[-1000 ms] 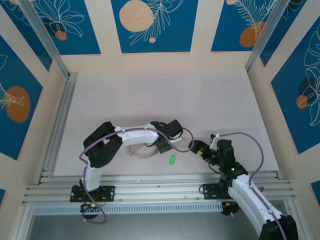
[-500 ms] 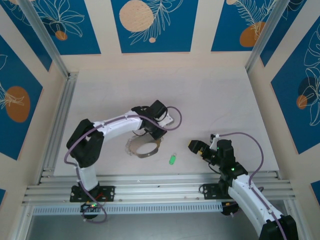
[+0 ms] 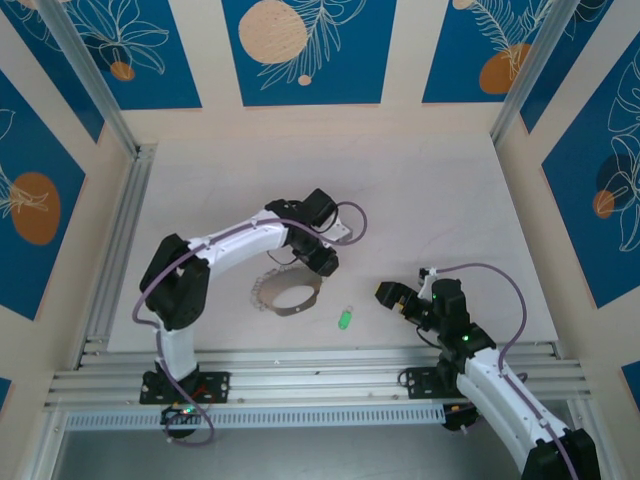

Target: Put the keys on the keyring

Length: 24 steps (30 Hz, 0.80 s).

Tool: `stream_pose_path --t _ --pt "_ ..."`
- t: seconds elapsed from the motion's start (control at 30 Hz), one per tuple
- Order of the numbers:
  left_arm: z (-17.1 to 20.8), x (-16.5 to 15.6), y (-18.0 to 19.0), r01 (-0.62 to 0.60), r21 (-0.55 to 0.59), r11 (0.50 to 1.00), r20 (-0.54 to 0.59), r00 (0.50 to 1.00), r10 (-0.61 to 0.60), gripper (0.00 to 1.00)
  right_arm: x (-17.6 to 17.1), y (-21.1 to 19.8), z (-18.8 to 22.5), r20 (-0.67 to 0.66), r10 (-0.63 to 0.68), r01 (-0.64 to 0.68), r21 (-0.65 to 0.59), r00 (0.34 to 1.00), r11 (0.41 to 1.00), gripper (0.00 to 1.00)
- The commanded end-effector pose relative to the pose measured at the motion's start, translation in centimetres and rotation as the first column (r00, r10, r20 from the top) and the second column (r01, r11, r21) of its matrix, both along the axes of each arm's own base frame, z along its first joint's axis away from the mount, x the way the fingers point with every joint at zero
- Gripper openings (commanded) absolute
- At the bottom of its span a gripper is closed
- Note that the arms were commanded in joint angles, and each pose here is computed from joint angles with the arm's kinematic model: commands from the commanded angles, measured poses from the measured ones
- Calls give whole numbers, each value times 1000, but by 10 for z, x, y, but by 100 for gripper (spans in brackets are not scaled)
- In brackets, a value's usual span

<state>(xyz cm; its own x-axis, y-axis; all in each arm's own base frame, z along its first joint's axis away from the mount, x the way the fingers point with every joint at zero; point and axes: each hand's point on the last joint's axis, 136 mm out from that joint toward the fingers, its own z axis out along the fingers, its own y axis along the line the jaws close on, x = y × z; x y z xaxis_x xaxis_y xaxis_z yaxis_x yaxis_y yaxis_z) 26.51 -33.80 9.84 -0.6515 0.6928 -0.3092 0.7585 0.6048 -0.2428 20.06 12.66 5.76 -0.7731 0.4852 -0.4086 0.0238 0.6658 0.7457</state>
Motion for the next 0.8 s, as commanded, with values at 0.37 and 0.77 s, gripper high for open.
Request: stream_pose_path --t 0.37,0.77 --pt "-31 -9 17 50 405 913 62 995 -82 37 0 -3 17 12 15 -14 -58 1000 998 99" --pt "-47 -5 9 104 478 872 103 979 -173 36 8 -8 32 26 10 -7 -123 1000 992 99"
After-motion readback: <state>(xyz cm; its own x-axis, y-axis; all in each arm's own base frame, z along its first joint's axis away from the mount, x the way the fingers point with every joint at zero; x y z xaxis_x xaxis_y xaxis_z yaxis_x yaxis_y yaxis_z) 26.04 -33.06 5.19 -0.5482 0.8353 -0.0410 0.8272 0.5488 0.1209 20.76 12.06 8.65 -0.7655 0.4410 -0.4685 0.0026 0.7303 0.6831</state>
